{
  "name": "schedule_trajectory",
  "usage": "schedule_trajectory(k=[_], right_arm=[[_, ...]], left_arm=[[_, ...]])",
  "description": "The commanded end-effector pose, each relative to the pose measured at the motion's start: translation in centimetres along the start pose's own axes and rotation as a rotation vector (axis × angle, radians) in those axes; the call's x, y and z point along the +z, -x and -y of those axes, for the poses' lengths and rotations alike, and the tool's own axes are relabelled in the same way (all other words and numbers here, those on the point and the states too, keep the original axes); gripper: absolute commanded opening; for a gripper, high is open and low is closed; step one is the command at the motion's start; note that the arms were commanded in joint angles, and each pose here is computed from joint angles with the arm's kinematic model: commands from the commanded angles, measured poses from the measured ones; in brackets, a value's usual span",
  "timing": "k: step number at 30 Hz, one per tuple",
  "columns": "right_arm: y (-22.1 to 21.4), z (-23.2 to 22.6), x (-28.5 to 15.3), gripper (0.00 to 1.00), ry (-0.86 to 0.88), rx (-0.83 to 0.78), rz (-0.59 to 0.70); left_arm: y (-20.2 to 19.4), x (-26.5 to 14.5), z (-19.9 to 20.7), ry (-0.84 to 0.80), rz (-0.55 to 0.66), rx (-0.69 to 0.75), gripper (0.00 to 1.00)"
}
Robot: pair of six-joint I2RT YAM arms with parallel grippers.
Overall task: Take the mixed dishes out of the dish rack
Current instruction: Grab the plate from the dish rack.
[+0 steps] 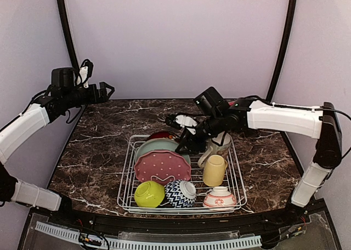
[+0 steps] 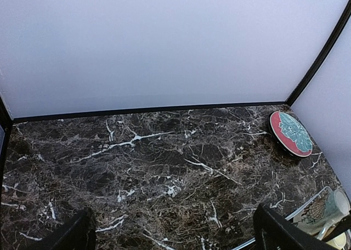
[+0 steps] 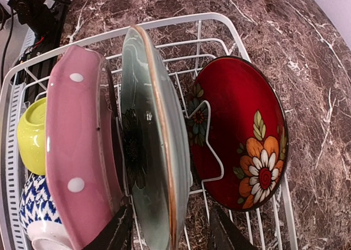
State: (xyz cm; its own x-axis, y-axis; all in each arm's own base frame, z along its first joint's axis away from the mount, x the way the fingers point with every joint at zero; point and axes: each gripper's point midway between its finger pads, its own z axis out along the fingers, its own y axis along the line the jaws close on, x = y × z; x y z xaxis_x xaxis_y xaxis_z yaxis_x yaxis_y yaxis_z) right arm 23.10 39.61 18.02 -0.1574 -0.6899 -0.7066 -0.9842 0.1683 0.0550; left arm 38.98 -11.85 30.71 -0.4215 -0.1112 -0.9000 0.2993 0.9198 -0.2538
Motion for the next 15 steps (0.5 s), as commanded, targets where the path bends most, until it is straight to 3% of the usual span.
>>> schedule_trajectory(k=[1,15], right_arm=[[0.4,0.3,1.3,0.42,-0.057,-0.057,-0.033],[1.3,0.4,3.0,0.12,-0.074,-0.116,-0.058]], left_arm=[[0.6,-0.3,0.5,-0.011,0.003,0.01,0.99],[0.5,-0.2,0.7,-0.024,0.001,0.002,0.99]])
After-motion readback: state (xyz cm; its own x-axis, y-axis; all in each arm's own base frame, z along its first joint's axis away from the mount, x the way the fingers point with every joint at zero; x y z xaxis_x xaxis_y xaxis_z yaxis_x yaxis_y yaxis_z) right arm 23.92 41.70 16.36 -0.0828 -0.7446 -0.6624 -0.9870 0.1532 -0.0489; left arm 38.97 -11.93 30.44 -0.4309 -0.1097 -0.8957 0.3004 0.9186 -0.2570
